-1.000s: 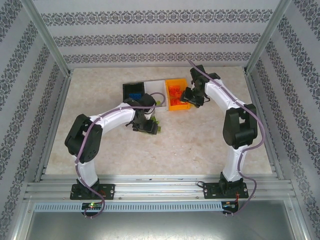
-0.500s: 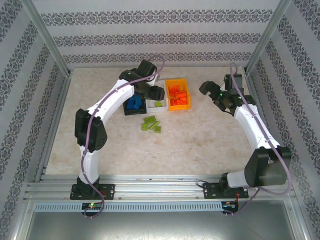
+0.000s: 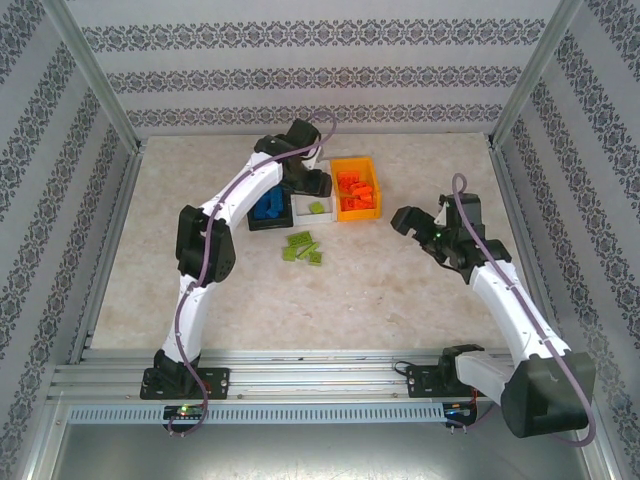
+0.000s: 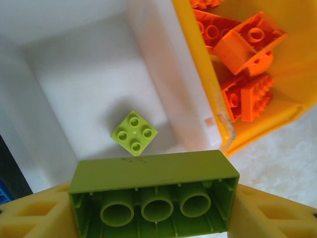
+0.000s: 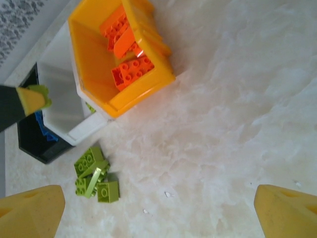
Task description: Sort the legos into containers by color
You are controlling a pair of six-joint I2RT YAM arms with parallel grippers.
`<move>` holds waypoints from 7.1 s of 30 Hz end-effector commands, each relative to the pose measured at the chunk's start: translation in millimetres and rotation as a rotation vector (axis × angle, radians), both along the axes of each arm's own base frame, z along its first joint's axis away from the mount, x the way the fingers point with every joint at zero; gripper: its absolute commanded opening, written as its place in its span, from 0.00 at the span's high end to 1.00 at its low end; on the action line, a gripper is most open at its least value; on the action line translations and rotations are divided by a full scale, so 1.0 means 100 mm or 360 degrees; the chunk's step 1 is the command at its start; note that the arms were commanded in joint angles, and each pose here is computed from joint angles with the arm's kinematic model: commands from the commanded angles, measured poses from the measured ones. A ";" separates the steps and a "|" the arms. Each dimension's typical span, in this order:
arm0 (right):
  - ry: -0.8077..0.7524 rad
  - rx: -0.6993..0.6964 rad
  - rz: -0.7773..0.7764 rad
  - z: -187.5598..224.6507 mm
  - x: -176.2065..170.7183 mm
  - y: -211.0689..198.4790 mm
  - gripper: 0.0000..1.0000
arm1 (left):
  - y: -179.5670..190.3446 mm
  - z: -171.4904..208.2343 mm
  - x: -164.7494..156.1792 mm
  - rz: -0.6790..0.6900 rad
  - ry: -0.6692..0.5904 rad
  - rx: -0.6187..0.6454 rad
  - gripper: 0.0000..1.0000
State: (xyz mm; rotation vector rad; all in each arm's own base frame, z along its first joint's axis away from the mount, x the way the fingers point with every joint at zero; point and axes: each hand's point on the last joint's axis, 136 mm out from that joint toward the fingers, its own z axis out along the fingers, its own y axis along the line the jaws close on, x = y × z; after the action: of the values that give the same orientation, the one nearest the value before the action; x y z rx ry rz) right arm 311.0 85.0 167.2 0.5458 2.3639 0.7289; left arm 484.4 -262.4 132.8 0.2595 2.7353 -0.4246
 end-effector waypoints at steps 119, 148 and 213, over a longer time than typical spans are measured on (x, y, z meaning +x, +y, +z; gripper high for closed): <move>0.0975 -0.0811 0.0793 -1.34 -0.09 1.92 0.63 | 1.45 -0.16 -1.17 0.0244 0.0199 -0.0064 0.14; 0.0840 -0.0715 0.0853 -1.23 -0.06 1.95 0.32 | 1.44 -0.15 -1.16 0.0323 0.0205 -0.0115 0.14; 0.0325 -0.0109 0.0435 -0.16 2.21 2.06 0.46 | 1.74 -0.12 -1.68 0.0356 0.0268 -0.0051 0.11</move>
State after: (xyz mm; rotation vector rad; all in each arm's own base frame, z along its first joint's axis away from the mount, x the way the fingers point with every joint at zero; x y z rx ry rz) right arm 534.7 289.2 116.0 0.2877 2.7258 0.6769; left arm 323.1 -91.3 118.5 -0.1120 2.8597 -0.4433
